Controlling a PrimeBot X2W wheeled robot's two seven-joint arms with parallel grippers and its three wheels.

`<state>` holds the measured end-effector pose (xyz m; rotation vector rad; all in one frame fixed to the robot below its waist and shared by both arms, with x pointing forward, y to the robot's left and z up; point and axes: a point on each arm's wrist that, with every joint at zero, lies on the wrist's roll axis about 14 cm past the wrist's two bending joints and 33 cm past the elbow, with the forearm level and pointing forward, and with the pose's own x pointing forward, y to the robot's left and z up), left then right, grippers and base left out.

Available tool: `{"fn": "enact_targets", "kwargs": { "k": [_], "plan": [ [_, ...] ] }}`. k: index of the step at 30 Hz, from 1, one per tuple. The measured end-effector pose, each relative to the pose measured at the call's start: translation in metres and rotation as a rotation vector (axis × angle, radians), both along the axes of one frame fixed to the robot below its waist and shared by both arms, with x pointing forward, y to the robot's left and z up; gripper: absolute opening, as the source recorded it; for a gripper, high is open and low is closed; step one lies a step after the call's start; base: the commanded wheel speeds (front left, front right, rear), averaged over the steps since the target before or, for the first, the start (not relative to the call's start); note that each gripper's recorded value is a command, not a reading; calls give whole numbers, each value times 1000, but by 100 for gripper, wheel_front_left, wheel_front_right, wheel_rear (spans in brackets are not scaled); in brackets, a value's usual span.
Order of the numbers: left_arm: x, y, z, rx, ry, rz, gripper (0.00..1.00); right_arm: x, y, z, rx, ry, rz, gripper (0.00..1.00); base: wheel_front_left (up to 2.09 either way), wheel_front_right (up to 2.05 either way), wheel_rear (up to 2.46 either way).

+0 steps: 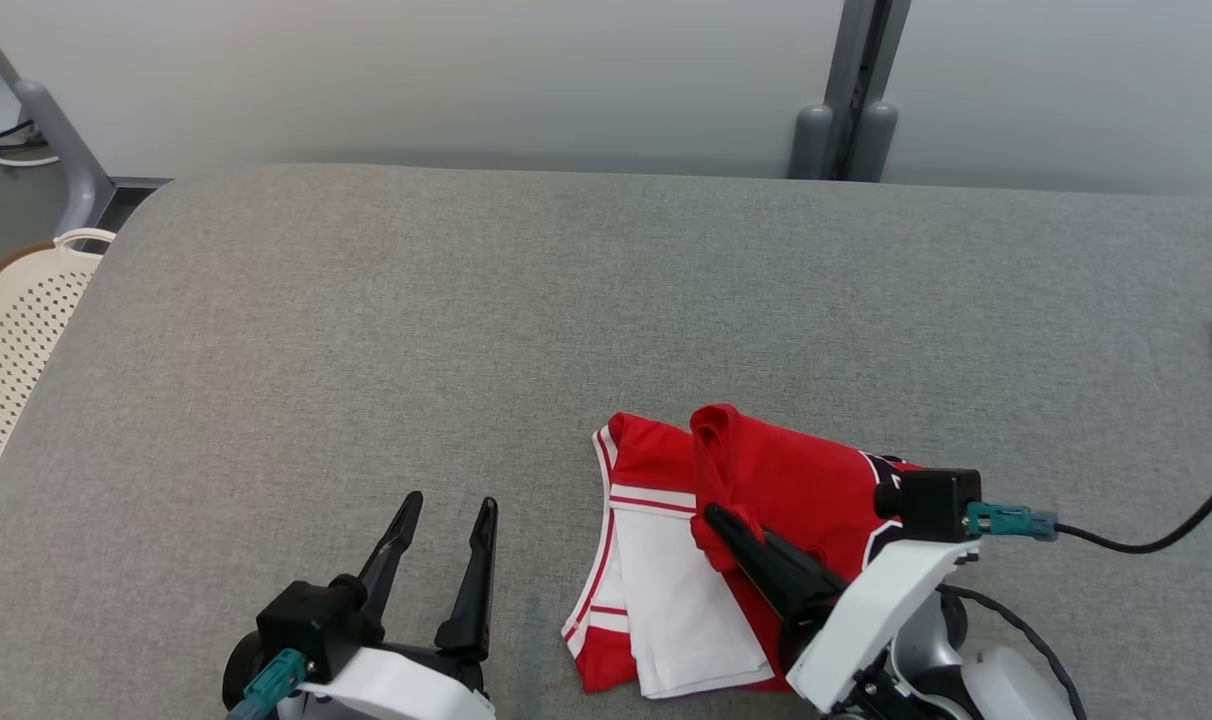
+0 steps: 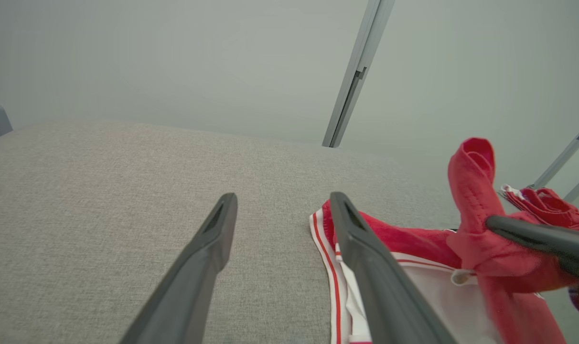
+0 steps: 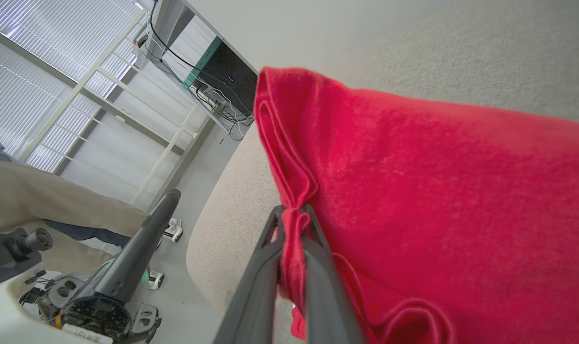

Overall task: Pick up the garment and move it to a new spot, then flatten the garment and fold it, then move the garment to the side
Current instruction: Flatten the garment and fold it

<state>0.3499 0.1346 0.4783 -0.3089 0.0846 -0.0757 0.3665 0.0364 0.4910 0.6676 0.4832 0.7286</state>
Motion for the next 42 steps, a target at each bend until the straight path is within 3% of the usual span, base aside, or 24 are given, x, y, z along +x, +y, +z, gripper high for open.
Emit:
{"fn": "enact_targets", "kwargs": {
  "k": [14, 15, 16, 18, 20, 28, 32, 42],
  "plan": [
    [-3, 10, 0, 0, -1, 31, 100, 4, 34, -31, -13, 52, 45, 0, 0, 0, 0],
    [-3, 11, 0, 0, 0, 34, 100, 3, 36, -33, -16, 56, 48, 11, 0, 0, 0],
    [-4, 11, 0, 0, 0, 37, 100, 2, 38, -36, -23, 61, 57, 28, 0, 0, 0],
    [-5, 12, 0, -1, 0, 41, 100, 0, 44, -37, -25, 61, 73, 47, 0, 0, 0],
    [-5, 13, 0, -2, -1, 42, 100, 0, 49, -36, -19, 60, 84, 100, 0, 0, 0],
    [-6, 14, 1, -3, -3, 48, 100, 11, 57, -21, 29, 13, 60, 100, 0, 0, 0],
    [-4, 12, 1, -4, -4, 42, 100, 26, 50, -8, 50, -51, -1, 100, 0, 0, 0],
    [-2, 4, 2, -6, -11, 18, 100, 67, 2, 9, -17, -247, -195, 100, 0, 0, 0]
  ]
}}
